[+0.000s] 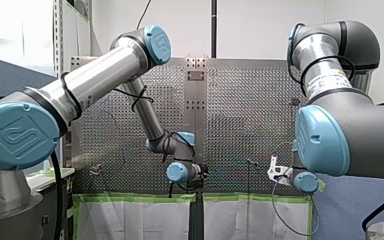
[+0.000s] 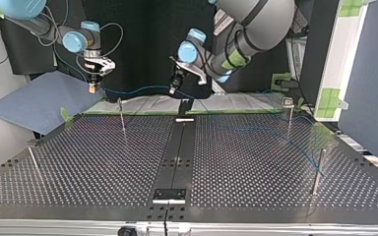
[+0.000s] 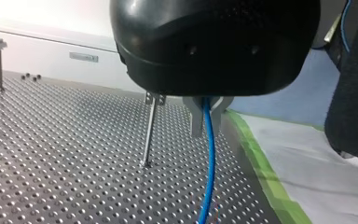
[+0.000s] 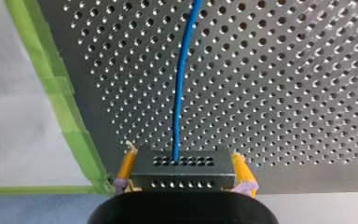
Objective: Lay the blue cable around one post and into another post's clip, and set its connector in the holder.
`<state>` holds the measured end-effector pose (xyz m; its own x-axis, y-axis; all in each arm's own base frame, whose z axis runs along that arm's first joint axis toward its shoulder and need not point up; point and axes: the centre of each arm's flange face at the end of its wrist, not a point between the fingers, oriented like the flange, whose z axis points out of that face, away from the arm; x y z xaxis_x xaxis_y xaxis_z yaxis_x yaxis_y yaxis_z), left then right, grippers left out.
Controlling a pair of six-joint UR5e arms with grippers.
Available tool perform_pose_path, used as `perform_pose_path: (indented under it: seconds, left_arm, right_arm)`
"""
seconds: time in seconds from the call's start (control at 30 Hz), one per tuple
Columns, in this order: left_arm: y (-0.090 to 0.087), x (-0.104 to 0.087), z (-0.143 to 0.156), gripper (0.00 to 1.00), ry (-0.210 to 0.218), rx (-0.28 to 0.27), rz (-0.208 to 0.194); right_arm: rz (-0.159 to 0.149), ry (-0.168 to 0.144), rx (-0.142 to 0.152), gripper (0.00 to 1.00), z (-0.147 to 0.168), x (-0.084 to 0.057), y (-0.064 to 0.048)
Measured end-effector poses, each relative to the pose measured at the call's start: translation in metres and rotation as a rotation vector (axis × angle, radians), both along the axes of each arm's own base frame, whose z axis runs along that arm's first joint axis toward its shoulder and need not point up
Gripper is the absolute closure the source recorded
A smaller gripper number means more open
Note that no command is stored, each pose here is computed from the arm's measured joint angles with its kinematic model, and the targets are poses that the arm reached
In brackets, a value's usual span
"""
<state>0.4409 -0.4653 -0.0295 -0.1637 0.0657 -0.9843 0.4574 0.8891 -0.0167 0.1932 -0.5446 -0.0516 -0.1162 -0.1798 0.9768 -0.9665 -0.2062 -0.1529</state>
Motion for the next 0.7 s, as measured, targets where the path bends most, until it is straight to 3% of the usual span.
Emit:
perform_pose_path:
  seconds: [0.23, 0.47, 0.7]
  left_arm:
    - [-0.009, -0.009, 0.001, 1.0, -0.005, -0.01, -0.004]
    - [-0.021, -0.02, 0.002, 1.0, -0.016, -0.023, -0.025]
    - [-0.033, -0.03, -0.004, 1.0, -0.008, -0.068, -0.038]
  right_arm:
    - [-0.001, 0.02, 0.003, 1.0, -0.001, -0.002, 0.0]
    - [-0.022, 0.006, 0.01, 1.0, -0.001, -0.011, -0.003]
    - [-0.055, -0.01, 0.002, 1.0, 0.0, -0.03, -0.01]
